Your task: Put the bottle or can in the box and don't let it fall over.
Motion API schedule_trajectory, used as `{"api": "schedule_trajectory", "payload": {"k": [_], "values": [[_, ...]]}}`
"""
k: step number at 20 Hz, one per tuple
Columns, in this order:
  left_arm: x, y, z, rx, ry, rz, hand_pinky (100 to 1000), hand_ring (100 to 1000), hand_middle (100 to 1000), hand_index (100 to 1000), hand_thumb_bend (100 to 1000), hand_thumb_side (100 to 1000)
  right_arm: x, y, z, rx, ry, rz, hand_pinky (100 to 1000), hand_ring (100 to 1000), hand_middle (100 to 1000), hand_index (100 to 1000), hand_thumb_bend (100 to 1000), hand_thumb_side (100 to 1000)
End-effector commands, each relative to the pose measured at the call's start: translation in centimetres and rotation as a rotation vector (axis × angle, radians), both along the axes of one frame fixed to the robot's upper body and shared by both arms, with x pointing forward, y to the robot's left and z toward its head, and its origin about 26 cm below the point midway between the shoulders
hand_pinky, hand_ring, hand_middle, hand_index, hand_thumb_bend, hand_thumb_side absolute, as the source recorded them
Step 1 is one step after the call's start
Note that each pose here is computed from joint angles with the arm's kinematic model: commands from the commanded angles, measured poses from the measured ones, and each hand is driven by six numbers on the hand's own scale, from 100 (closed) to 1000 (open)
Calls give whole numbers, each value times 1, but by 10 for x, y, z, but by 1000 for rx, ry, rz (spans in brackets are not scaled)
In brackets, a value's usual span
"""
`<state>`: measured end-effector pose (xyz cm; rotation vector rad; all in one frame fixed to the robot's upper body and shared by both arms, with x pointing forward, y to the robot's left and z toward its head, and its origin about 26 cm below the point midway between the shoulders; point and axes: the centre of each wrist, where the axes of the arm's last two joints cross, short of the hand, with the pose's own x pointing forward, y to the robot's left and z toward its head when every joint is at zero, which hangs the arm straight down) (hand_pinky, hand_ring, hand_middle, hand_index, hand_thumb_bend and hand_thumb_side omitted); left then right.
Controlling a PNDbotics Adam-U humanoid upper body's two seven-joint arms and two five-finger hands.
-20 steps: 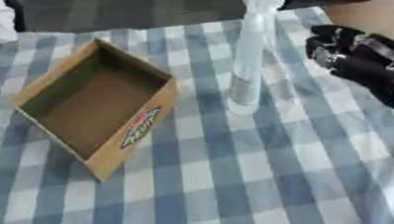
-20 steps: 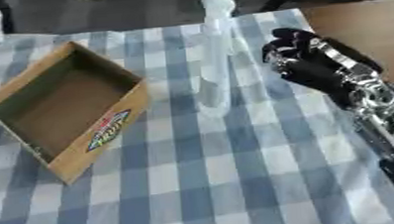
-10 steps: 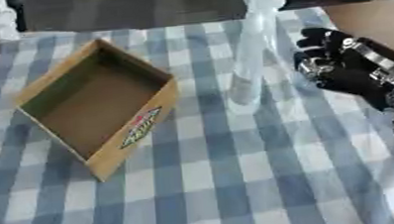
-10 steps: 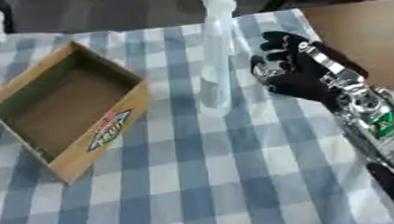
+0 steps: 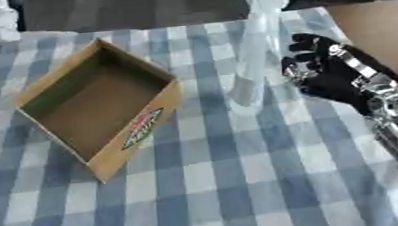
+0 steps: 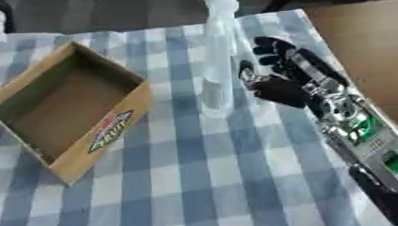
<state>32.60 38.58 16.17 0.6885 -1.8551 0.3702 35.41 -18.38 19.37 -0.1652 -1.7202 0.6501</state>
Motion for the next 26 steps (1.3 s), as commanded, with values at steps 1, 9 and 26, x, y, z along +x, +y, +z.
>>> {"api": "schedule_trajectory", "payload": {"k": [1,9,26], "values": [[-2,4,11,19,-26,7,715,674,623,829,275,387,3,6,3,-4,-18,-2,992,936,894,959,100,436],[-2,3,10,16,-26,6,715,673,623,829,275,388,13,25,-8,21,-2,18,995,941,896,959,100,478],[-1,2,10,9,-26,5,716,672,622,829,275,398,29,52,-15,31,-28,60,999,942,902,959,100,526]]}}
